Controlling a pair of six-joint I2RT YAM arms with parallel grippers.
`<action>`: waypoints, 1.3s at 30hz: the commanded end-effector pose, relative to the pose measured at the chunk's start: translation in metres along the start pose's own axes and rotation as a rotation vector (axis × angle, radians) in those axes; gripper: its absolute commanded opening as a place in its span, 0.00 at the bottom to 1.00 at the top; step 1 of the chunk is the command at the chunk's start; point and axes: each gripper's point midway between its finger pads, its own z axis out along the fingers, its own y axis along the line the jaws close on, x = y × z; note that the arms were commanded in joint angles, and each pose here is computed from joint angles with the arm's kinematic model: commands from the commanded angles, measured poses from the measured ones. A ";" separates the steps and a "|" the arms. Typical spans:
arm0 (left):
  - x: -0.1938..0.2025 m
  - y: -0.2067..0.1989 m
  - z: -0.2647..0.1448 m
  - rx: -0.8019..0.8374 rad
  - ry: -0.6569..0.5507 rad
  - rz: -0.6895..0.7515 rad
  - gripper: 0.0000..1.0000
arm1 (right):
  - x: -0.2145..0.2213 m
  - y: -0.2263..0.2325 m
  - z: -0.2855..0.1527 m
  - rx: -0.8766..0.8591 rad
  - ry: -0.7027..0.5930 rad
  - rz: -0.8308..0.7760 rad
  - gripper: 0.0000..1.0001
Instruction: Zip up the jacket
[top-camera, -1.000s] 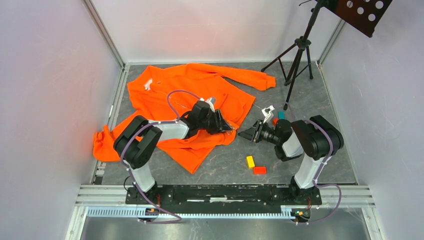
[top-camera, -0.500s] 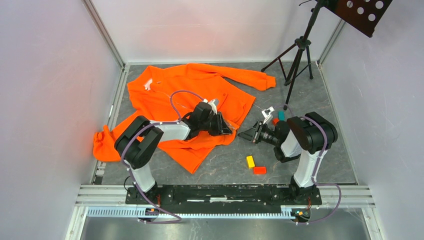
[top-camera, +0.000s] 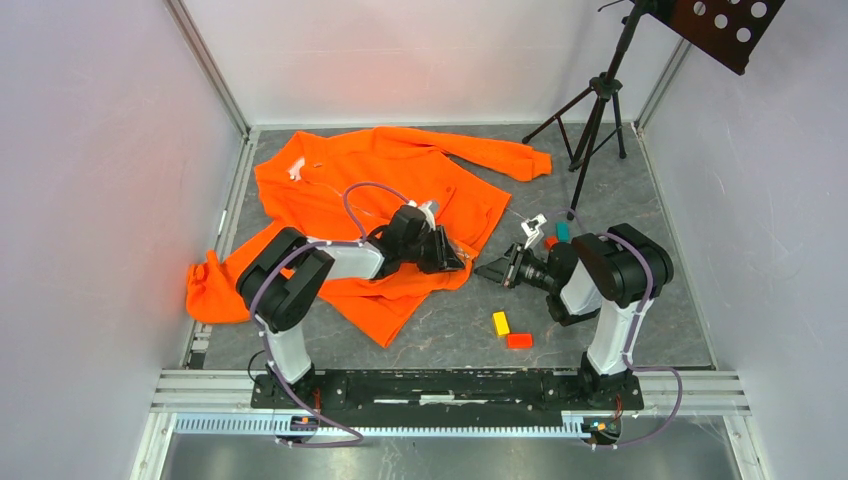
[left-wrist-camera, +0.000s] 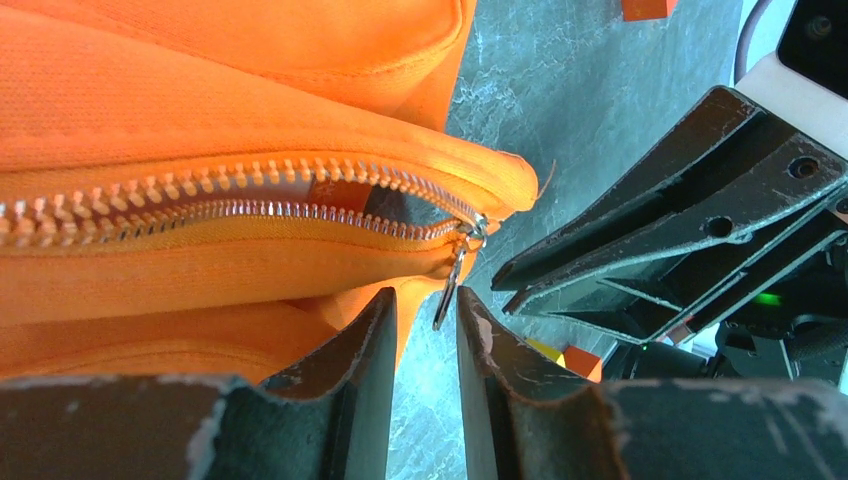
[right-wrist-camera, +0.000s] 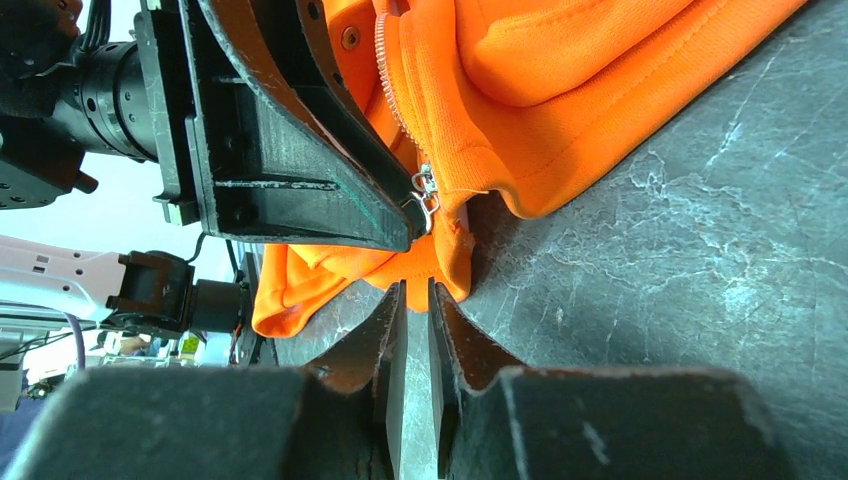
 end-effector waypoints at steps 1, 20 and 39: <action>-0.017 -0.015 0.005 0.037 -0.042 0.050 0.33 | -0.004 0.004 0.002 -0.026 -0.020 -0.051 0.17; -0.016 -0.016 -0.007 0.012 -0.017 0.138 0.02 | 0.000 -0.024 0.013 0.120 -0.035 -0.104 0.37; -0.030 -0.007 -0.020 -0.108 -0.056 0.160 0.02 | -0.017 -0.009 0.037 0.052 -0.101 -0.107 0.00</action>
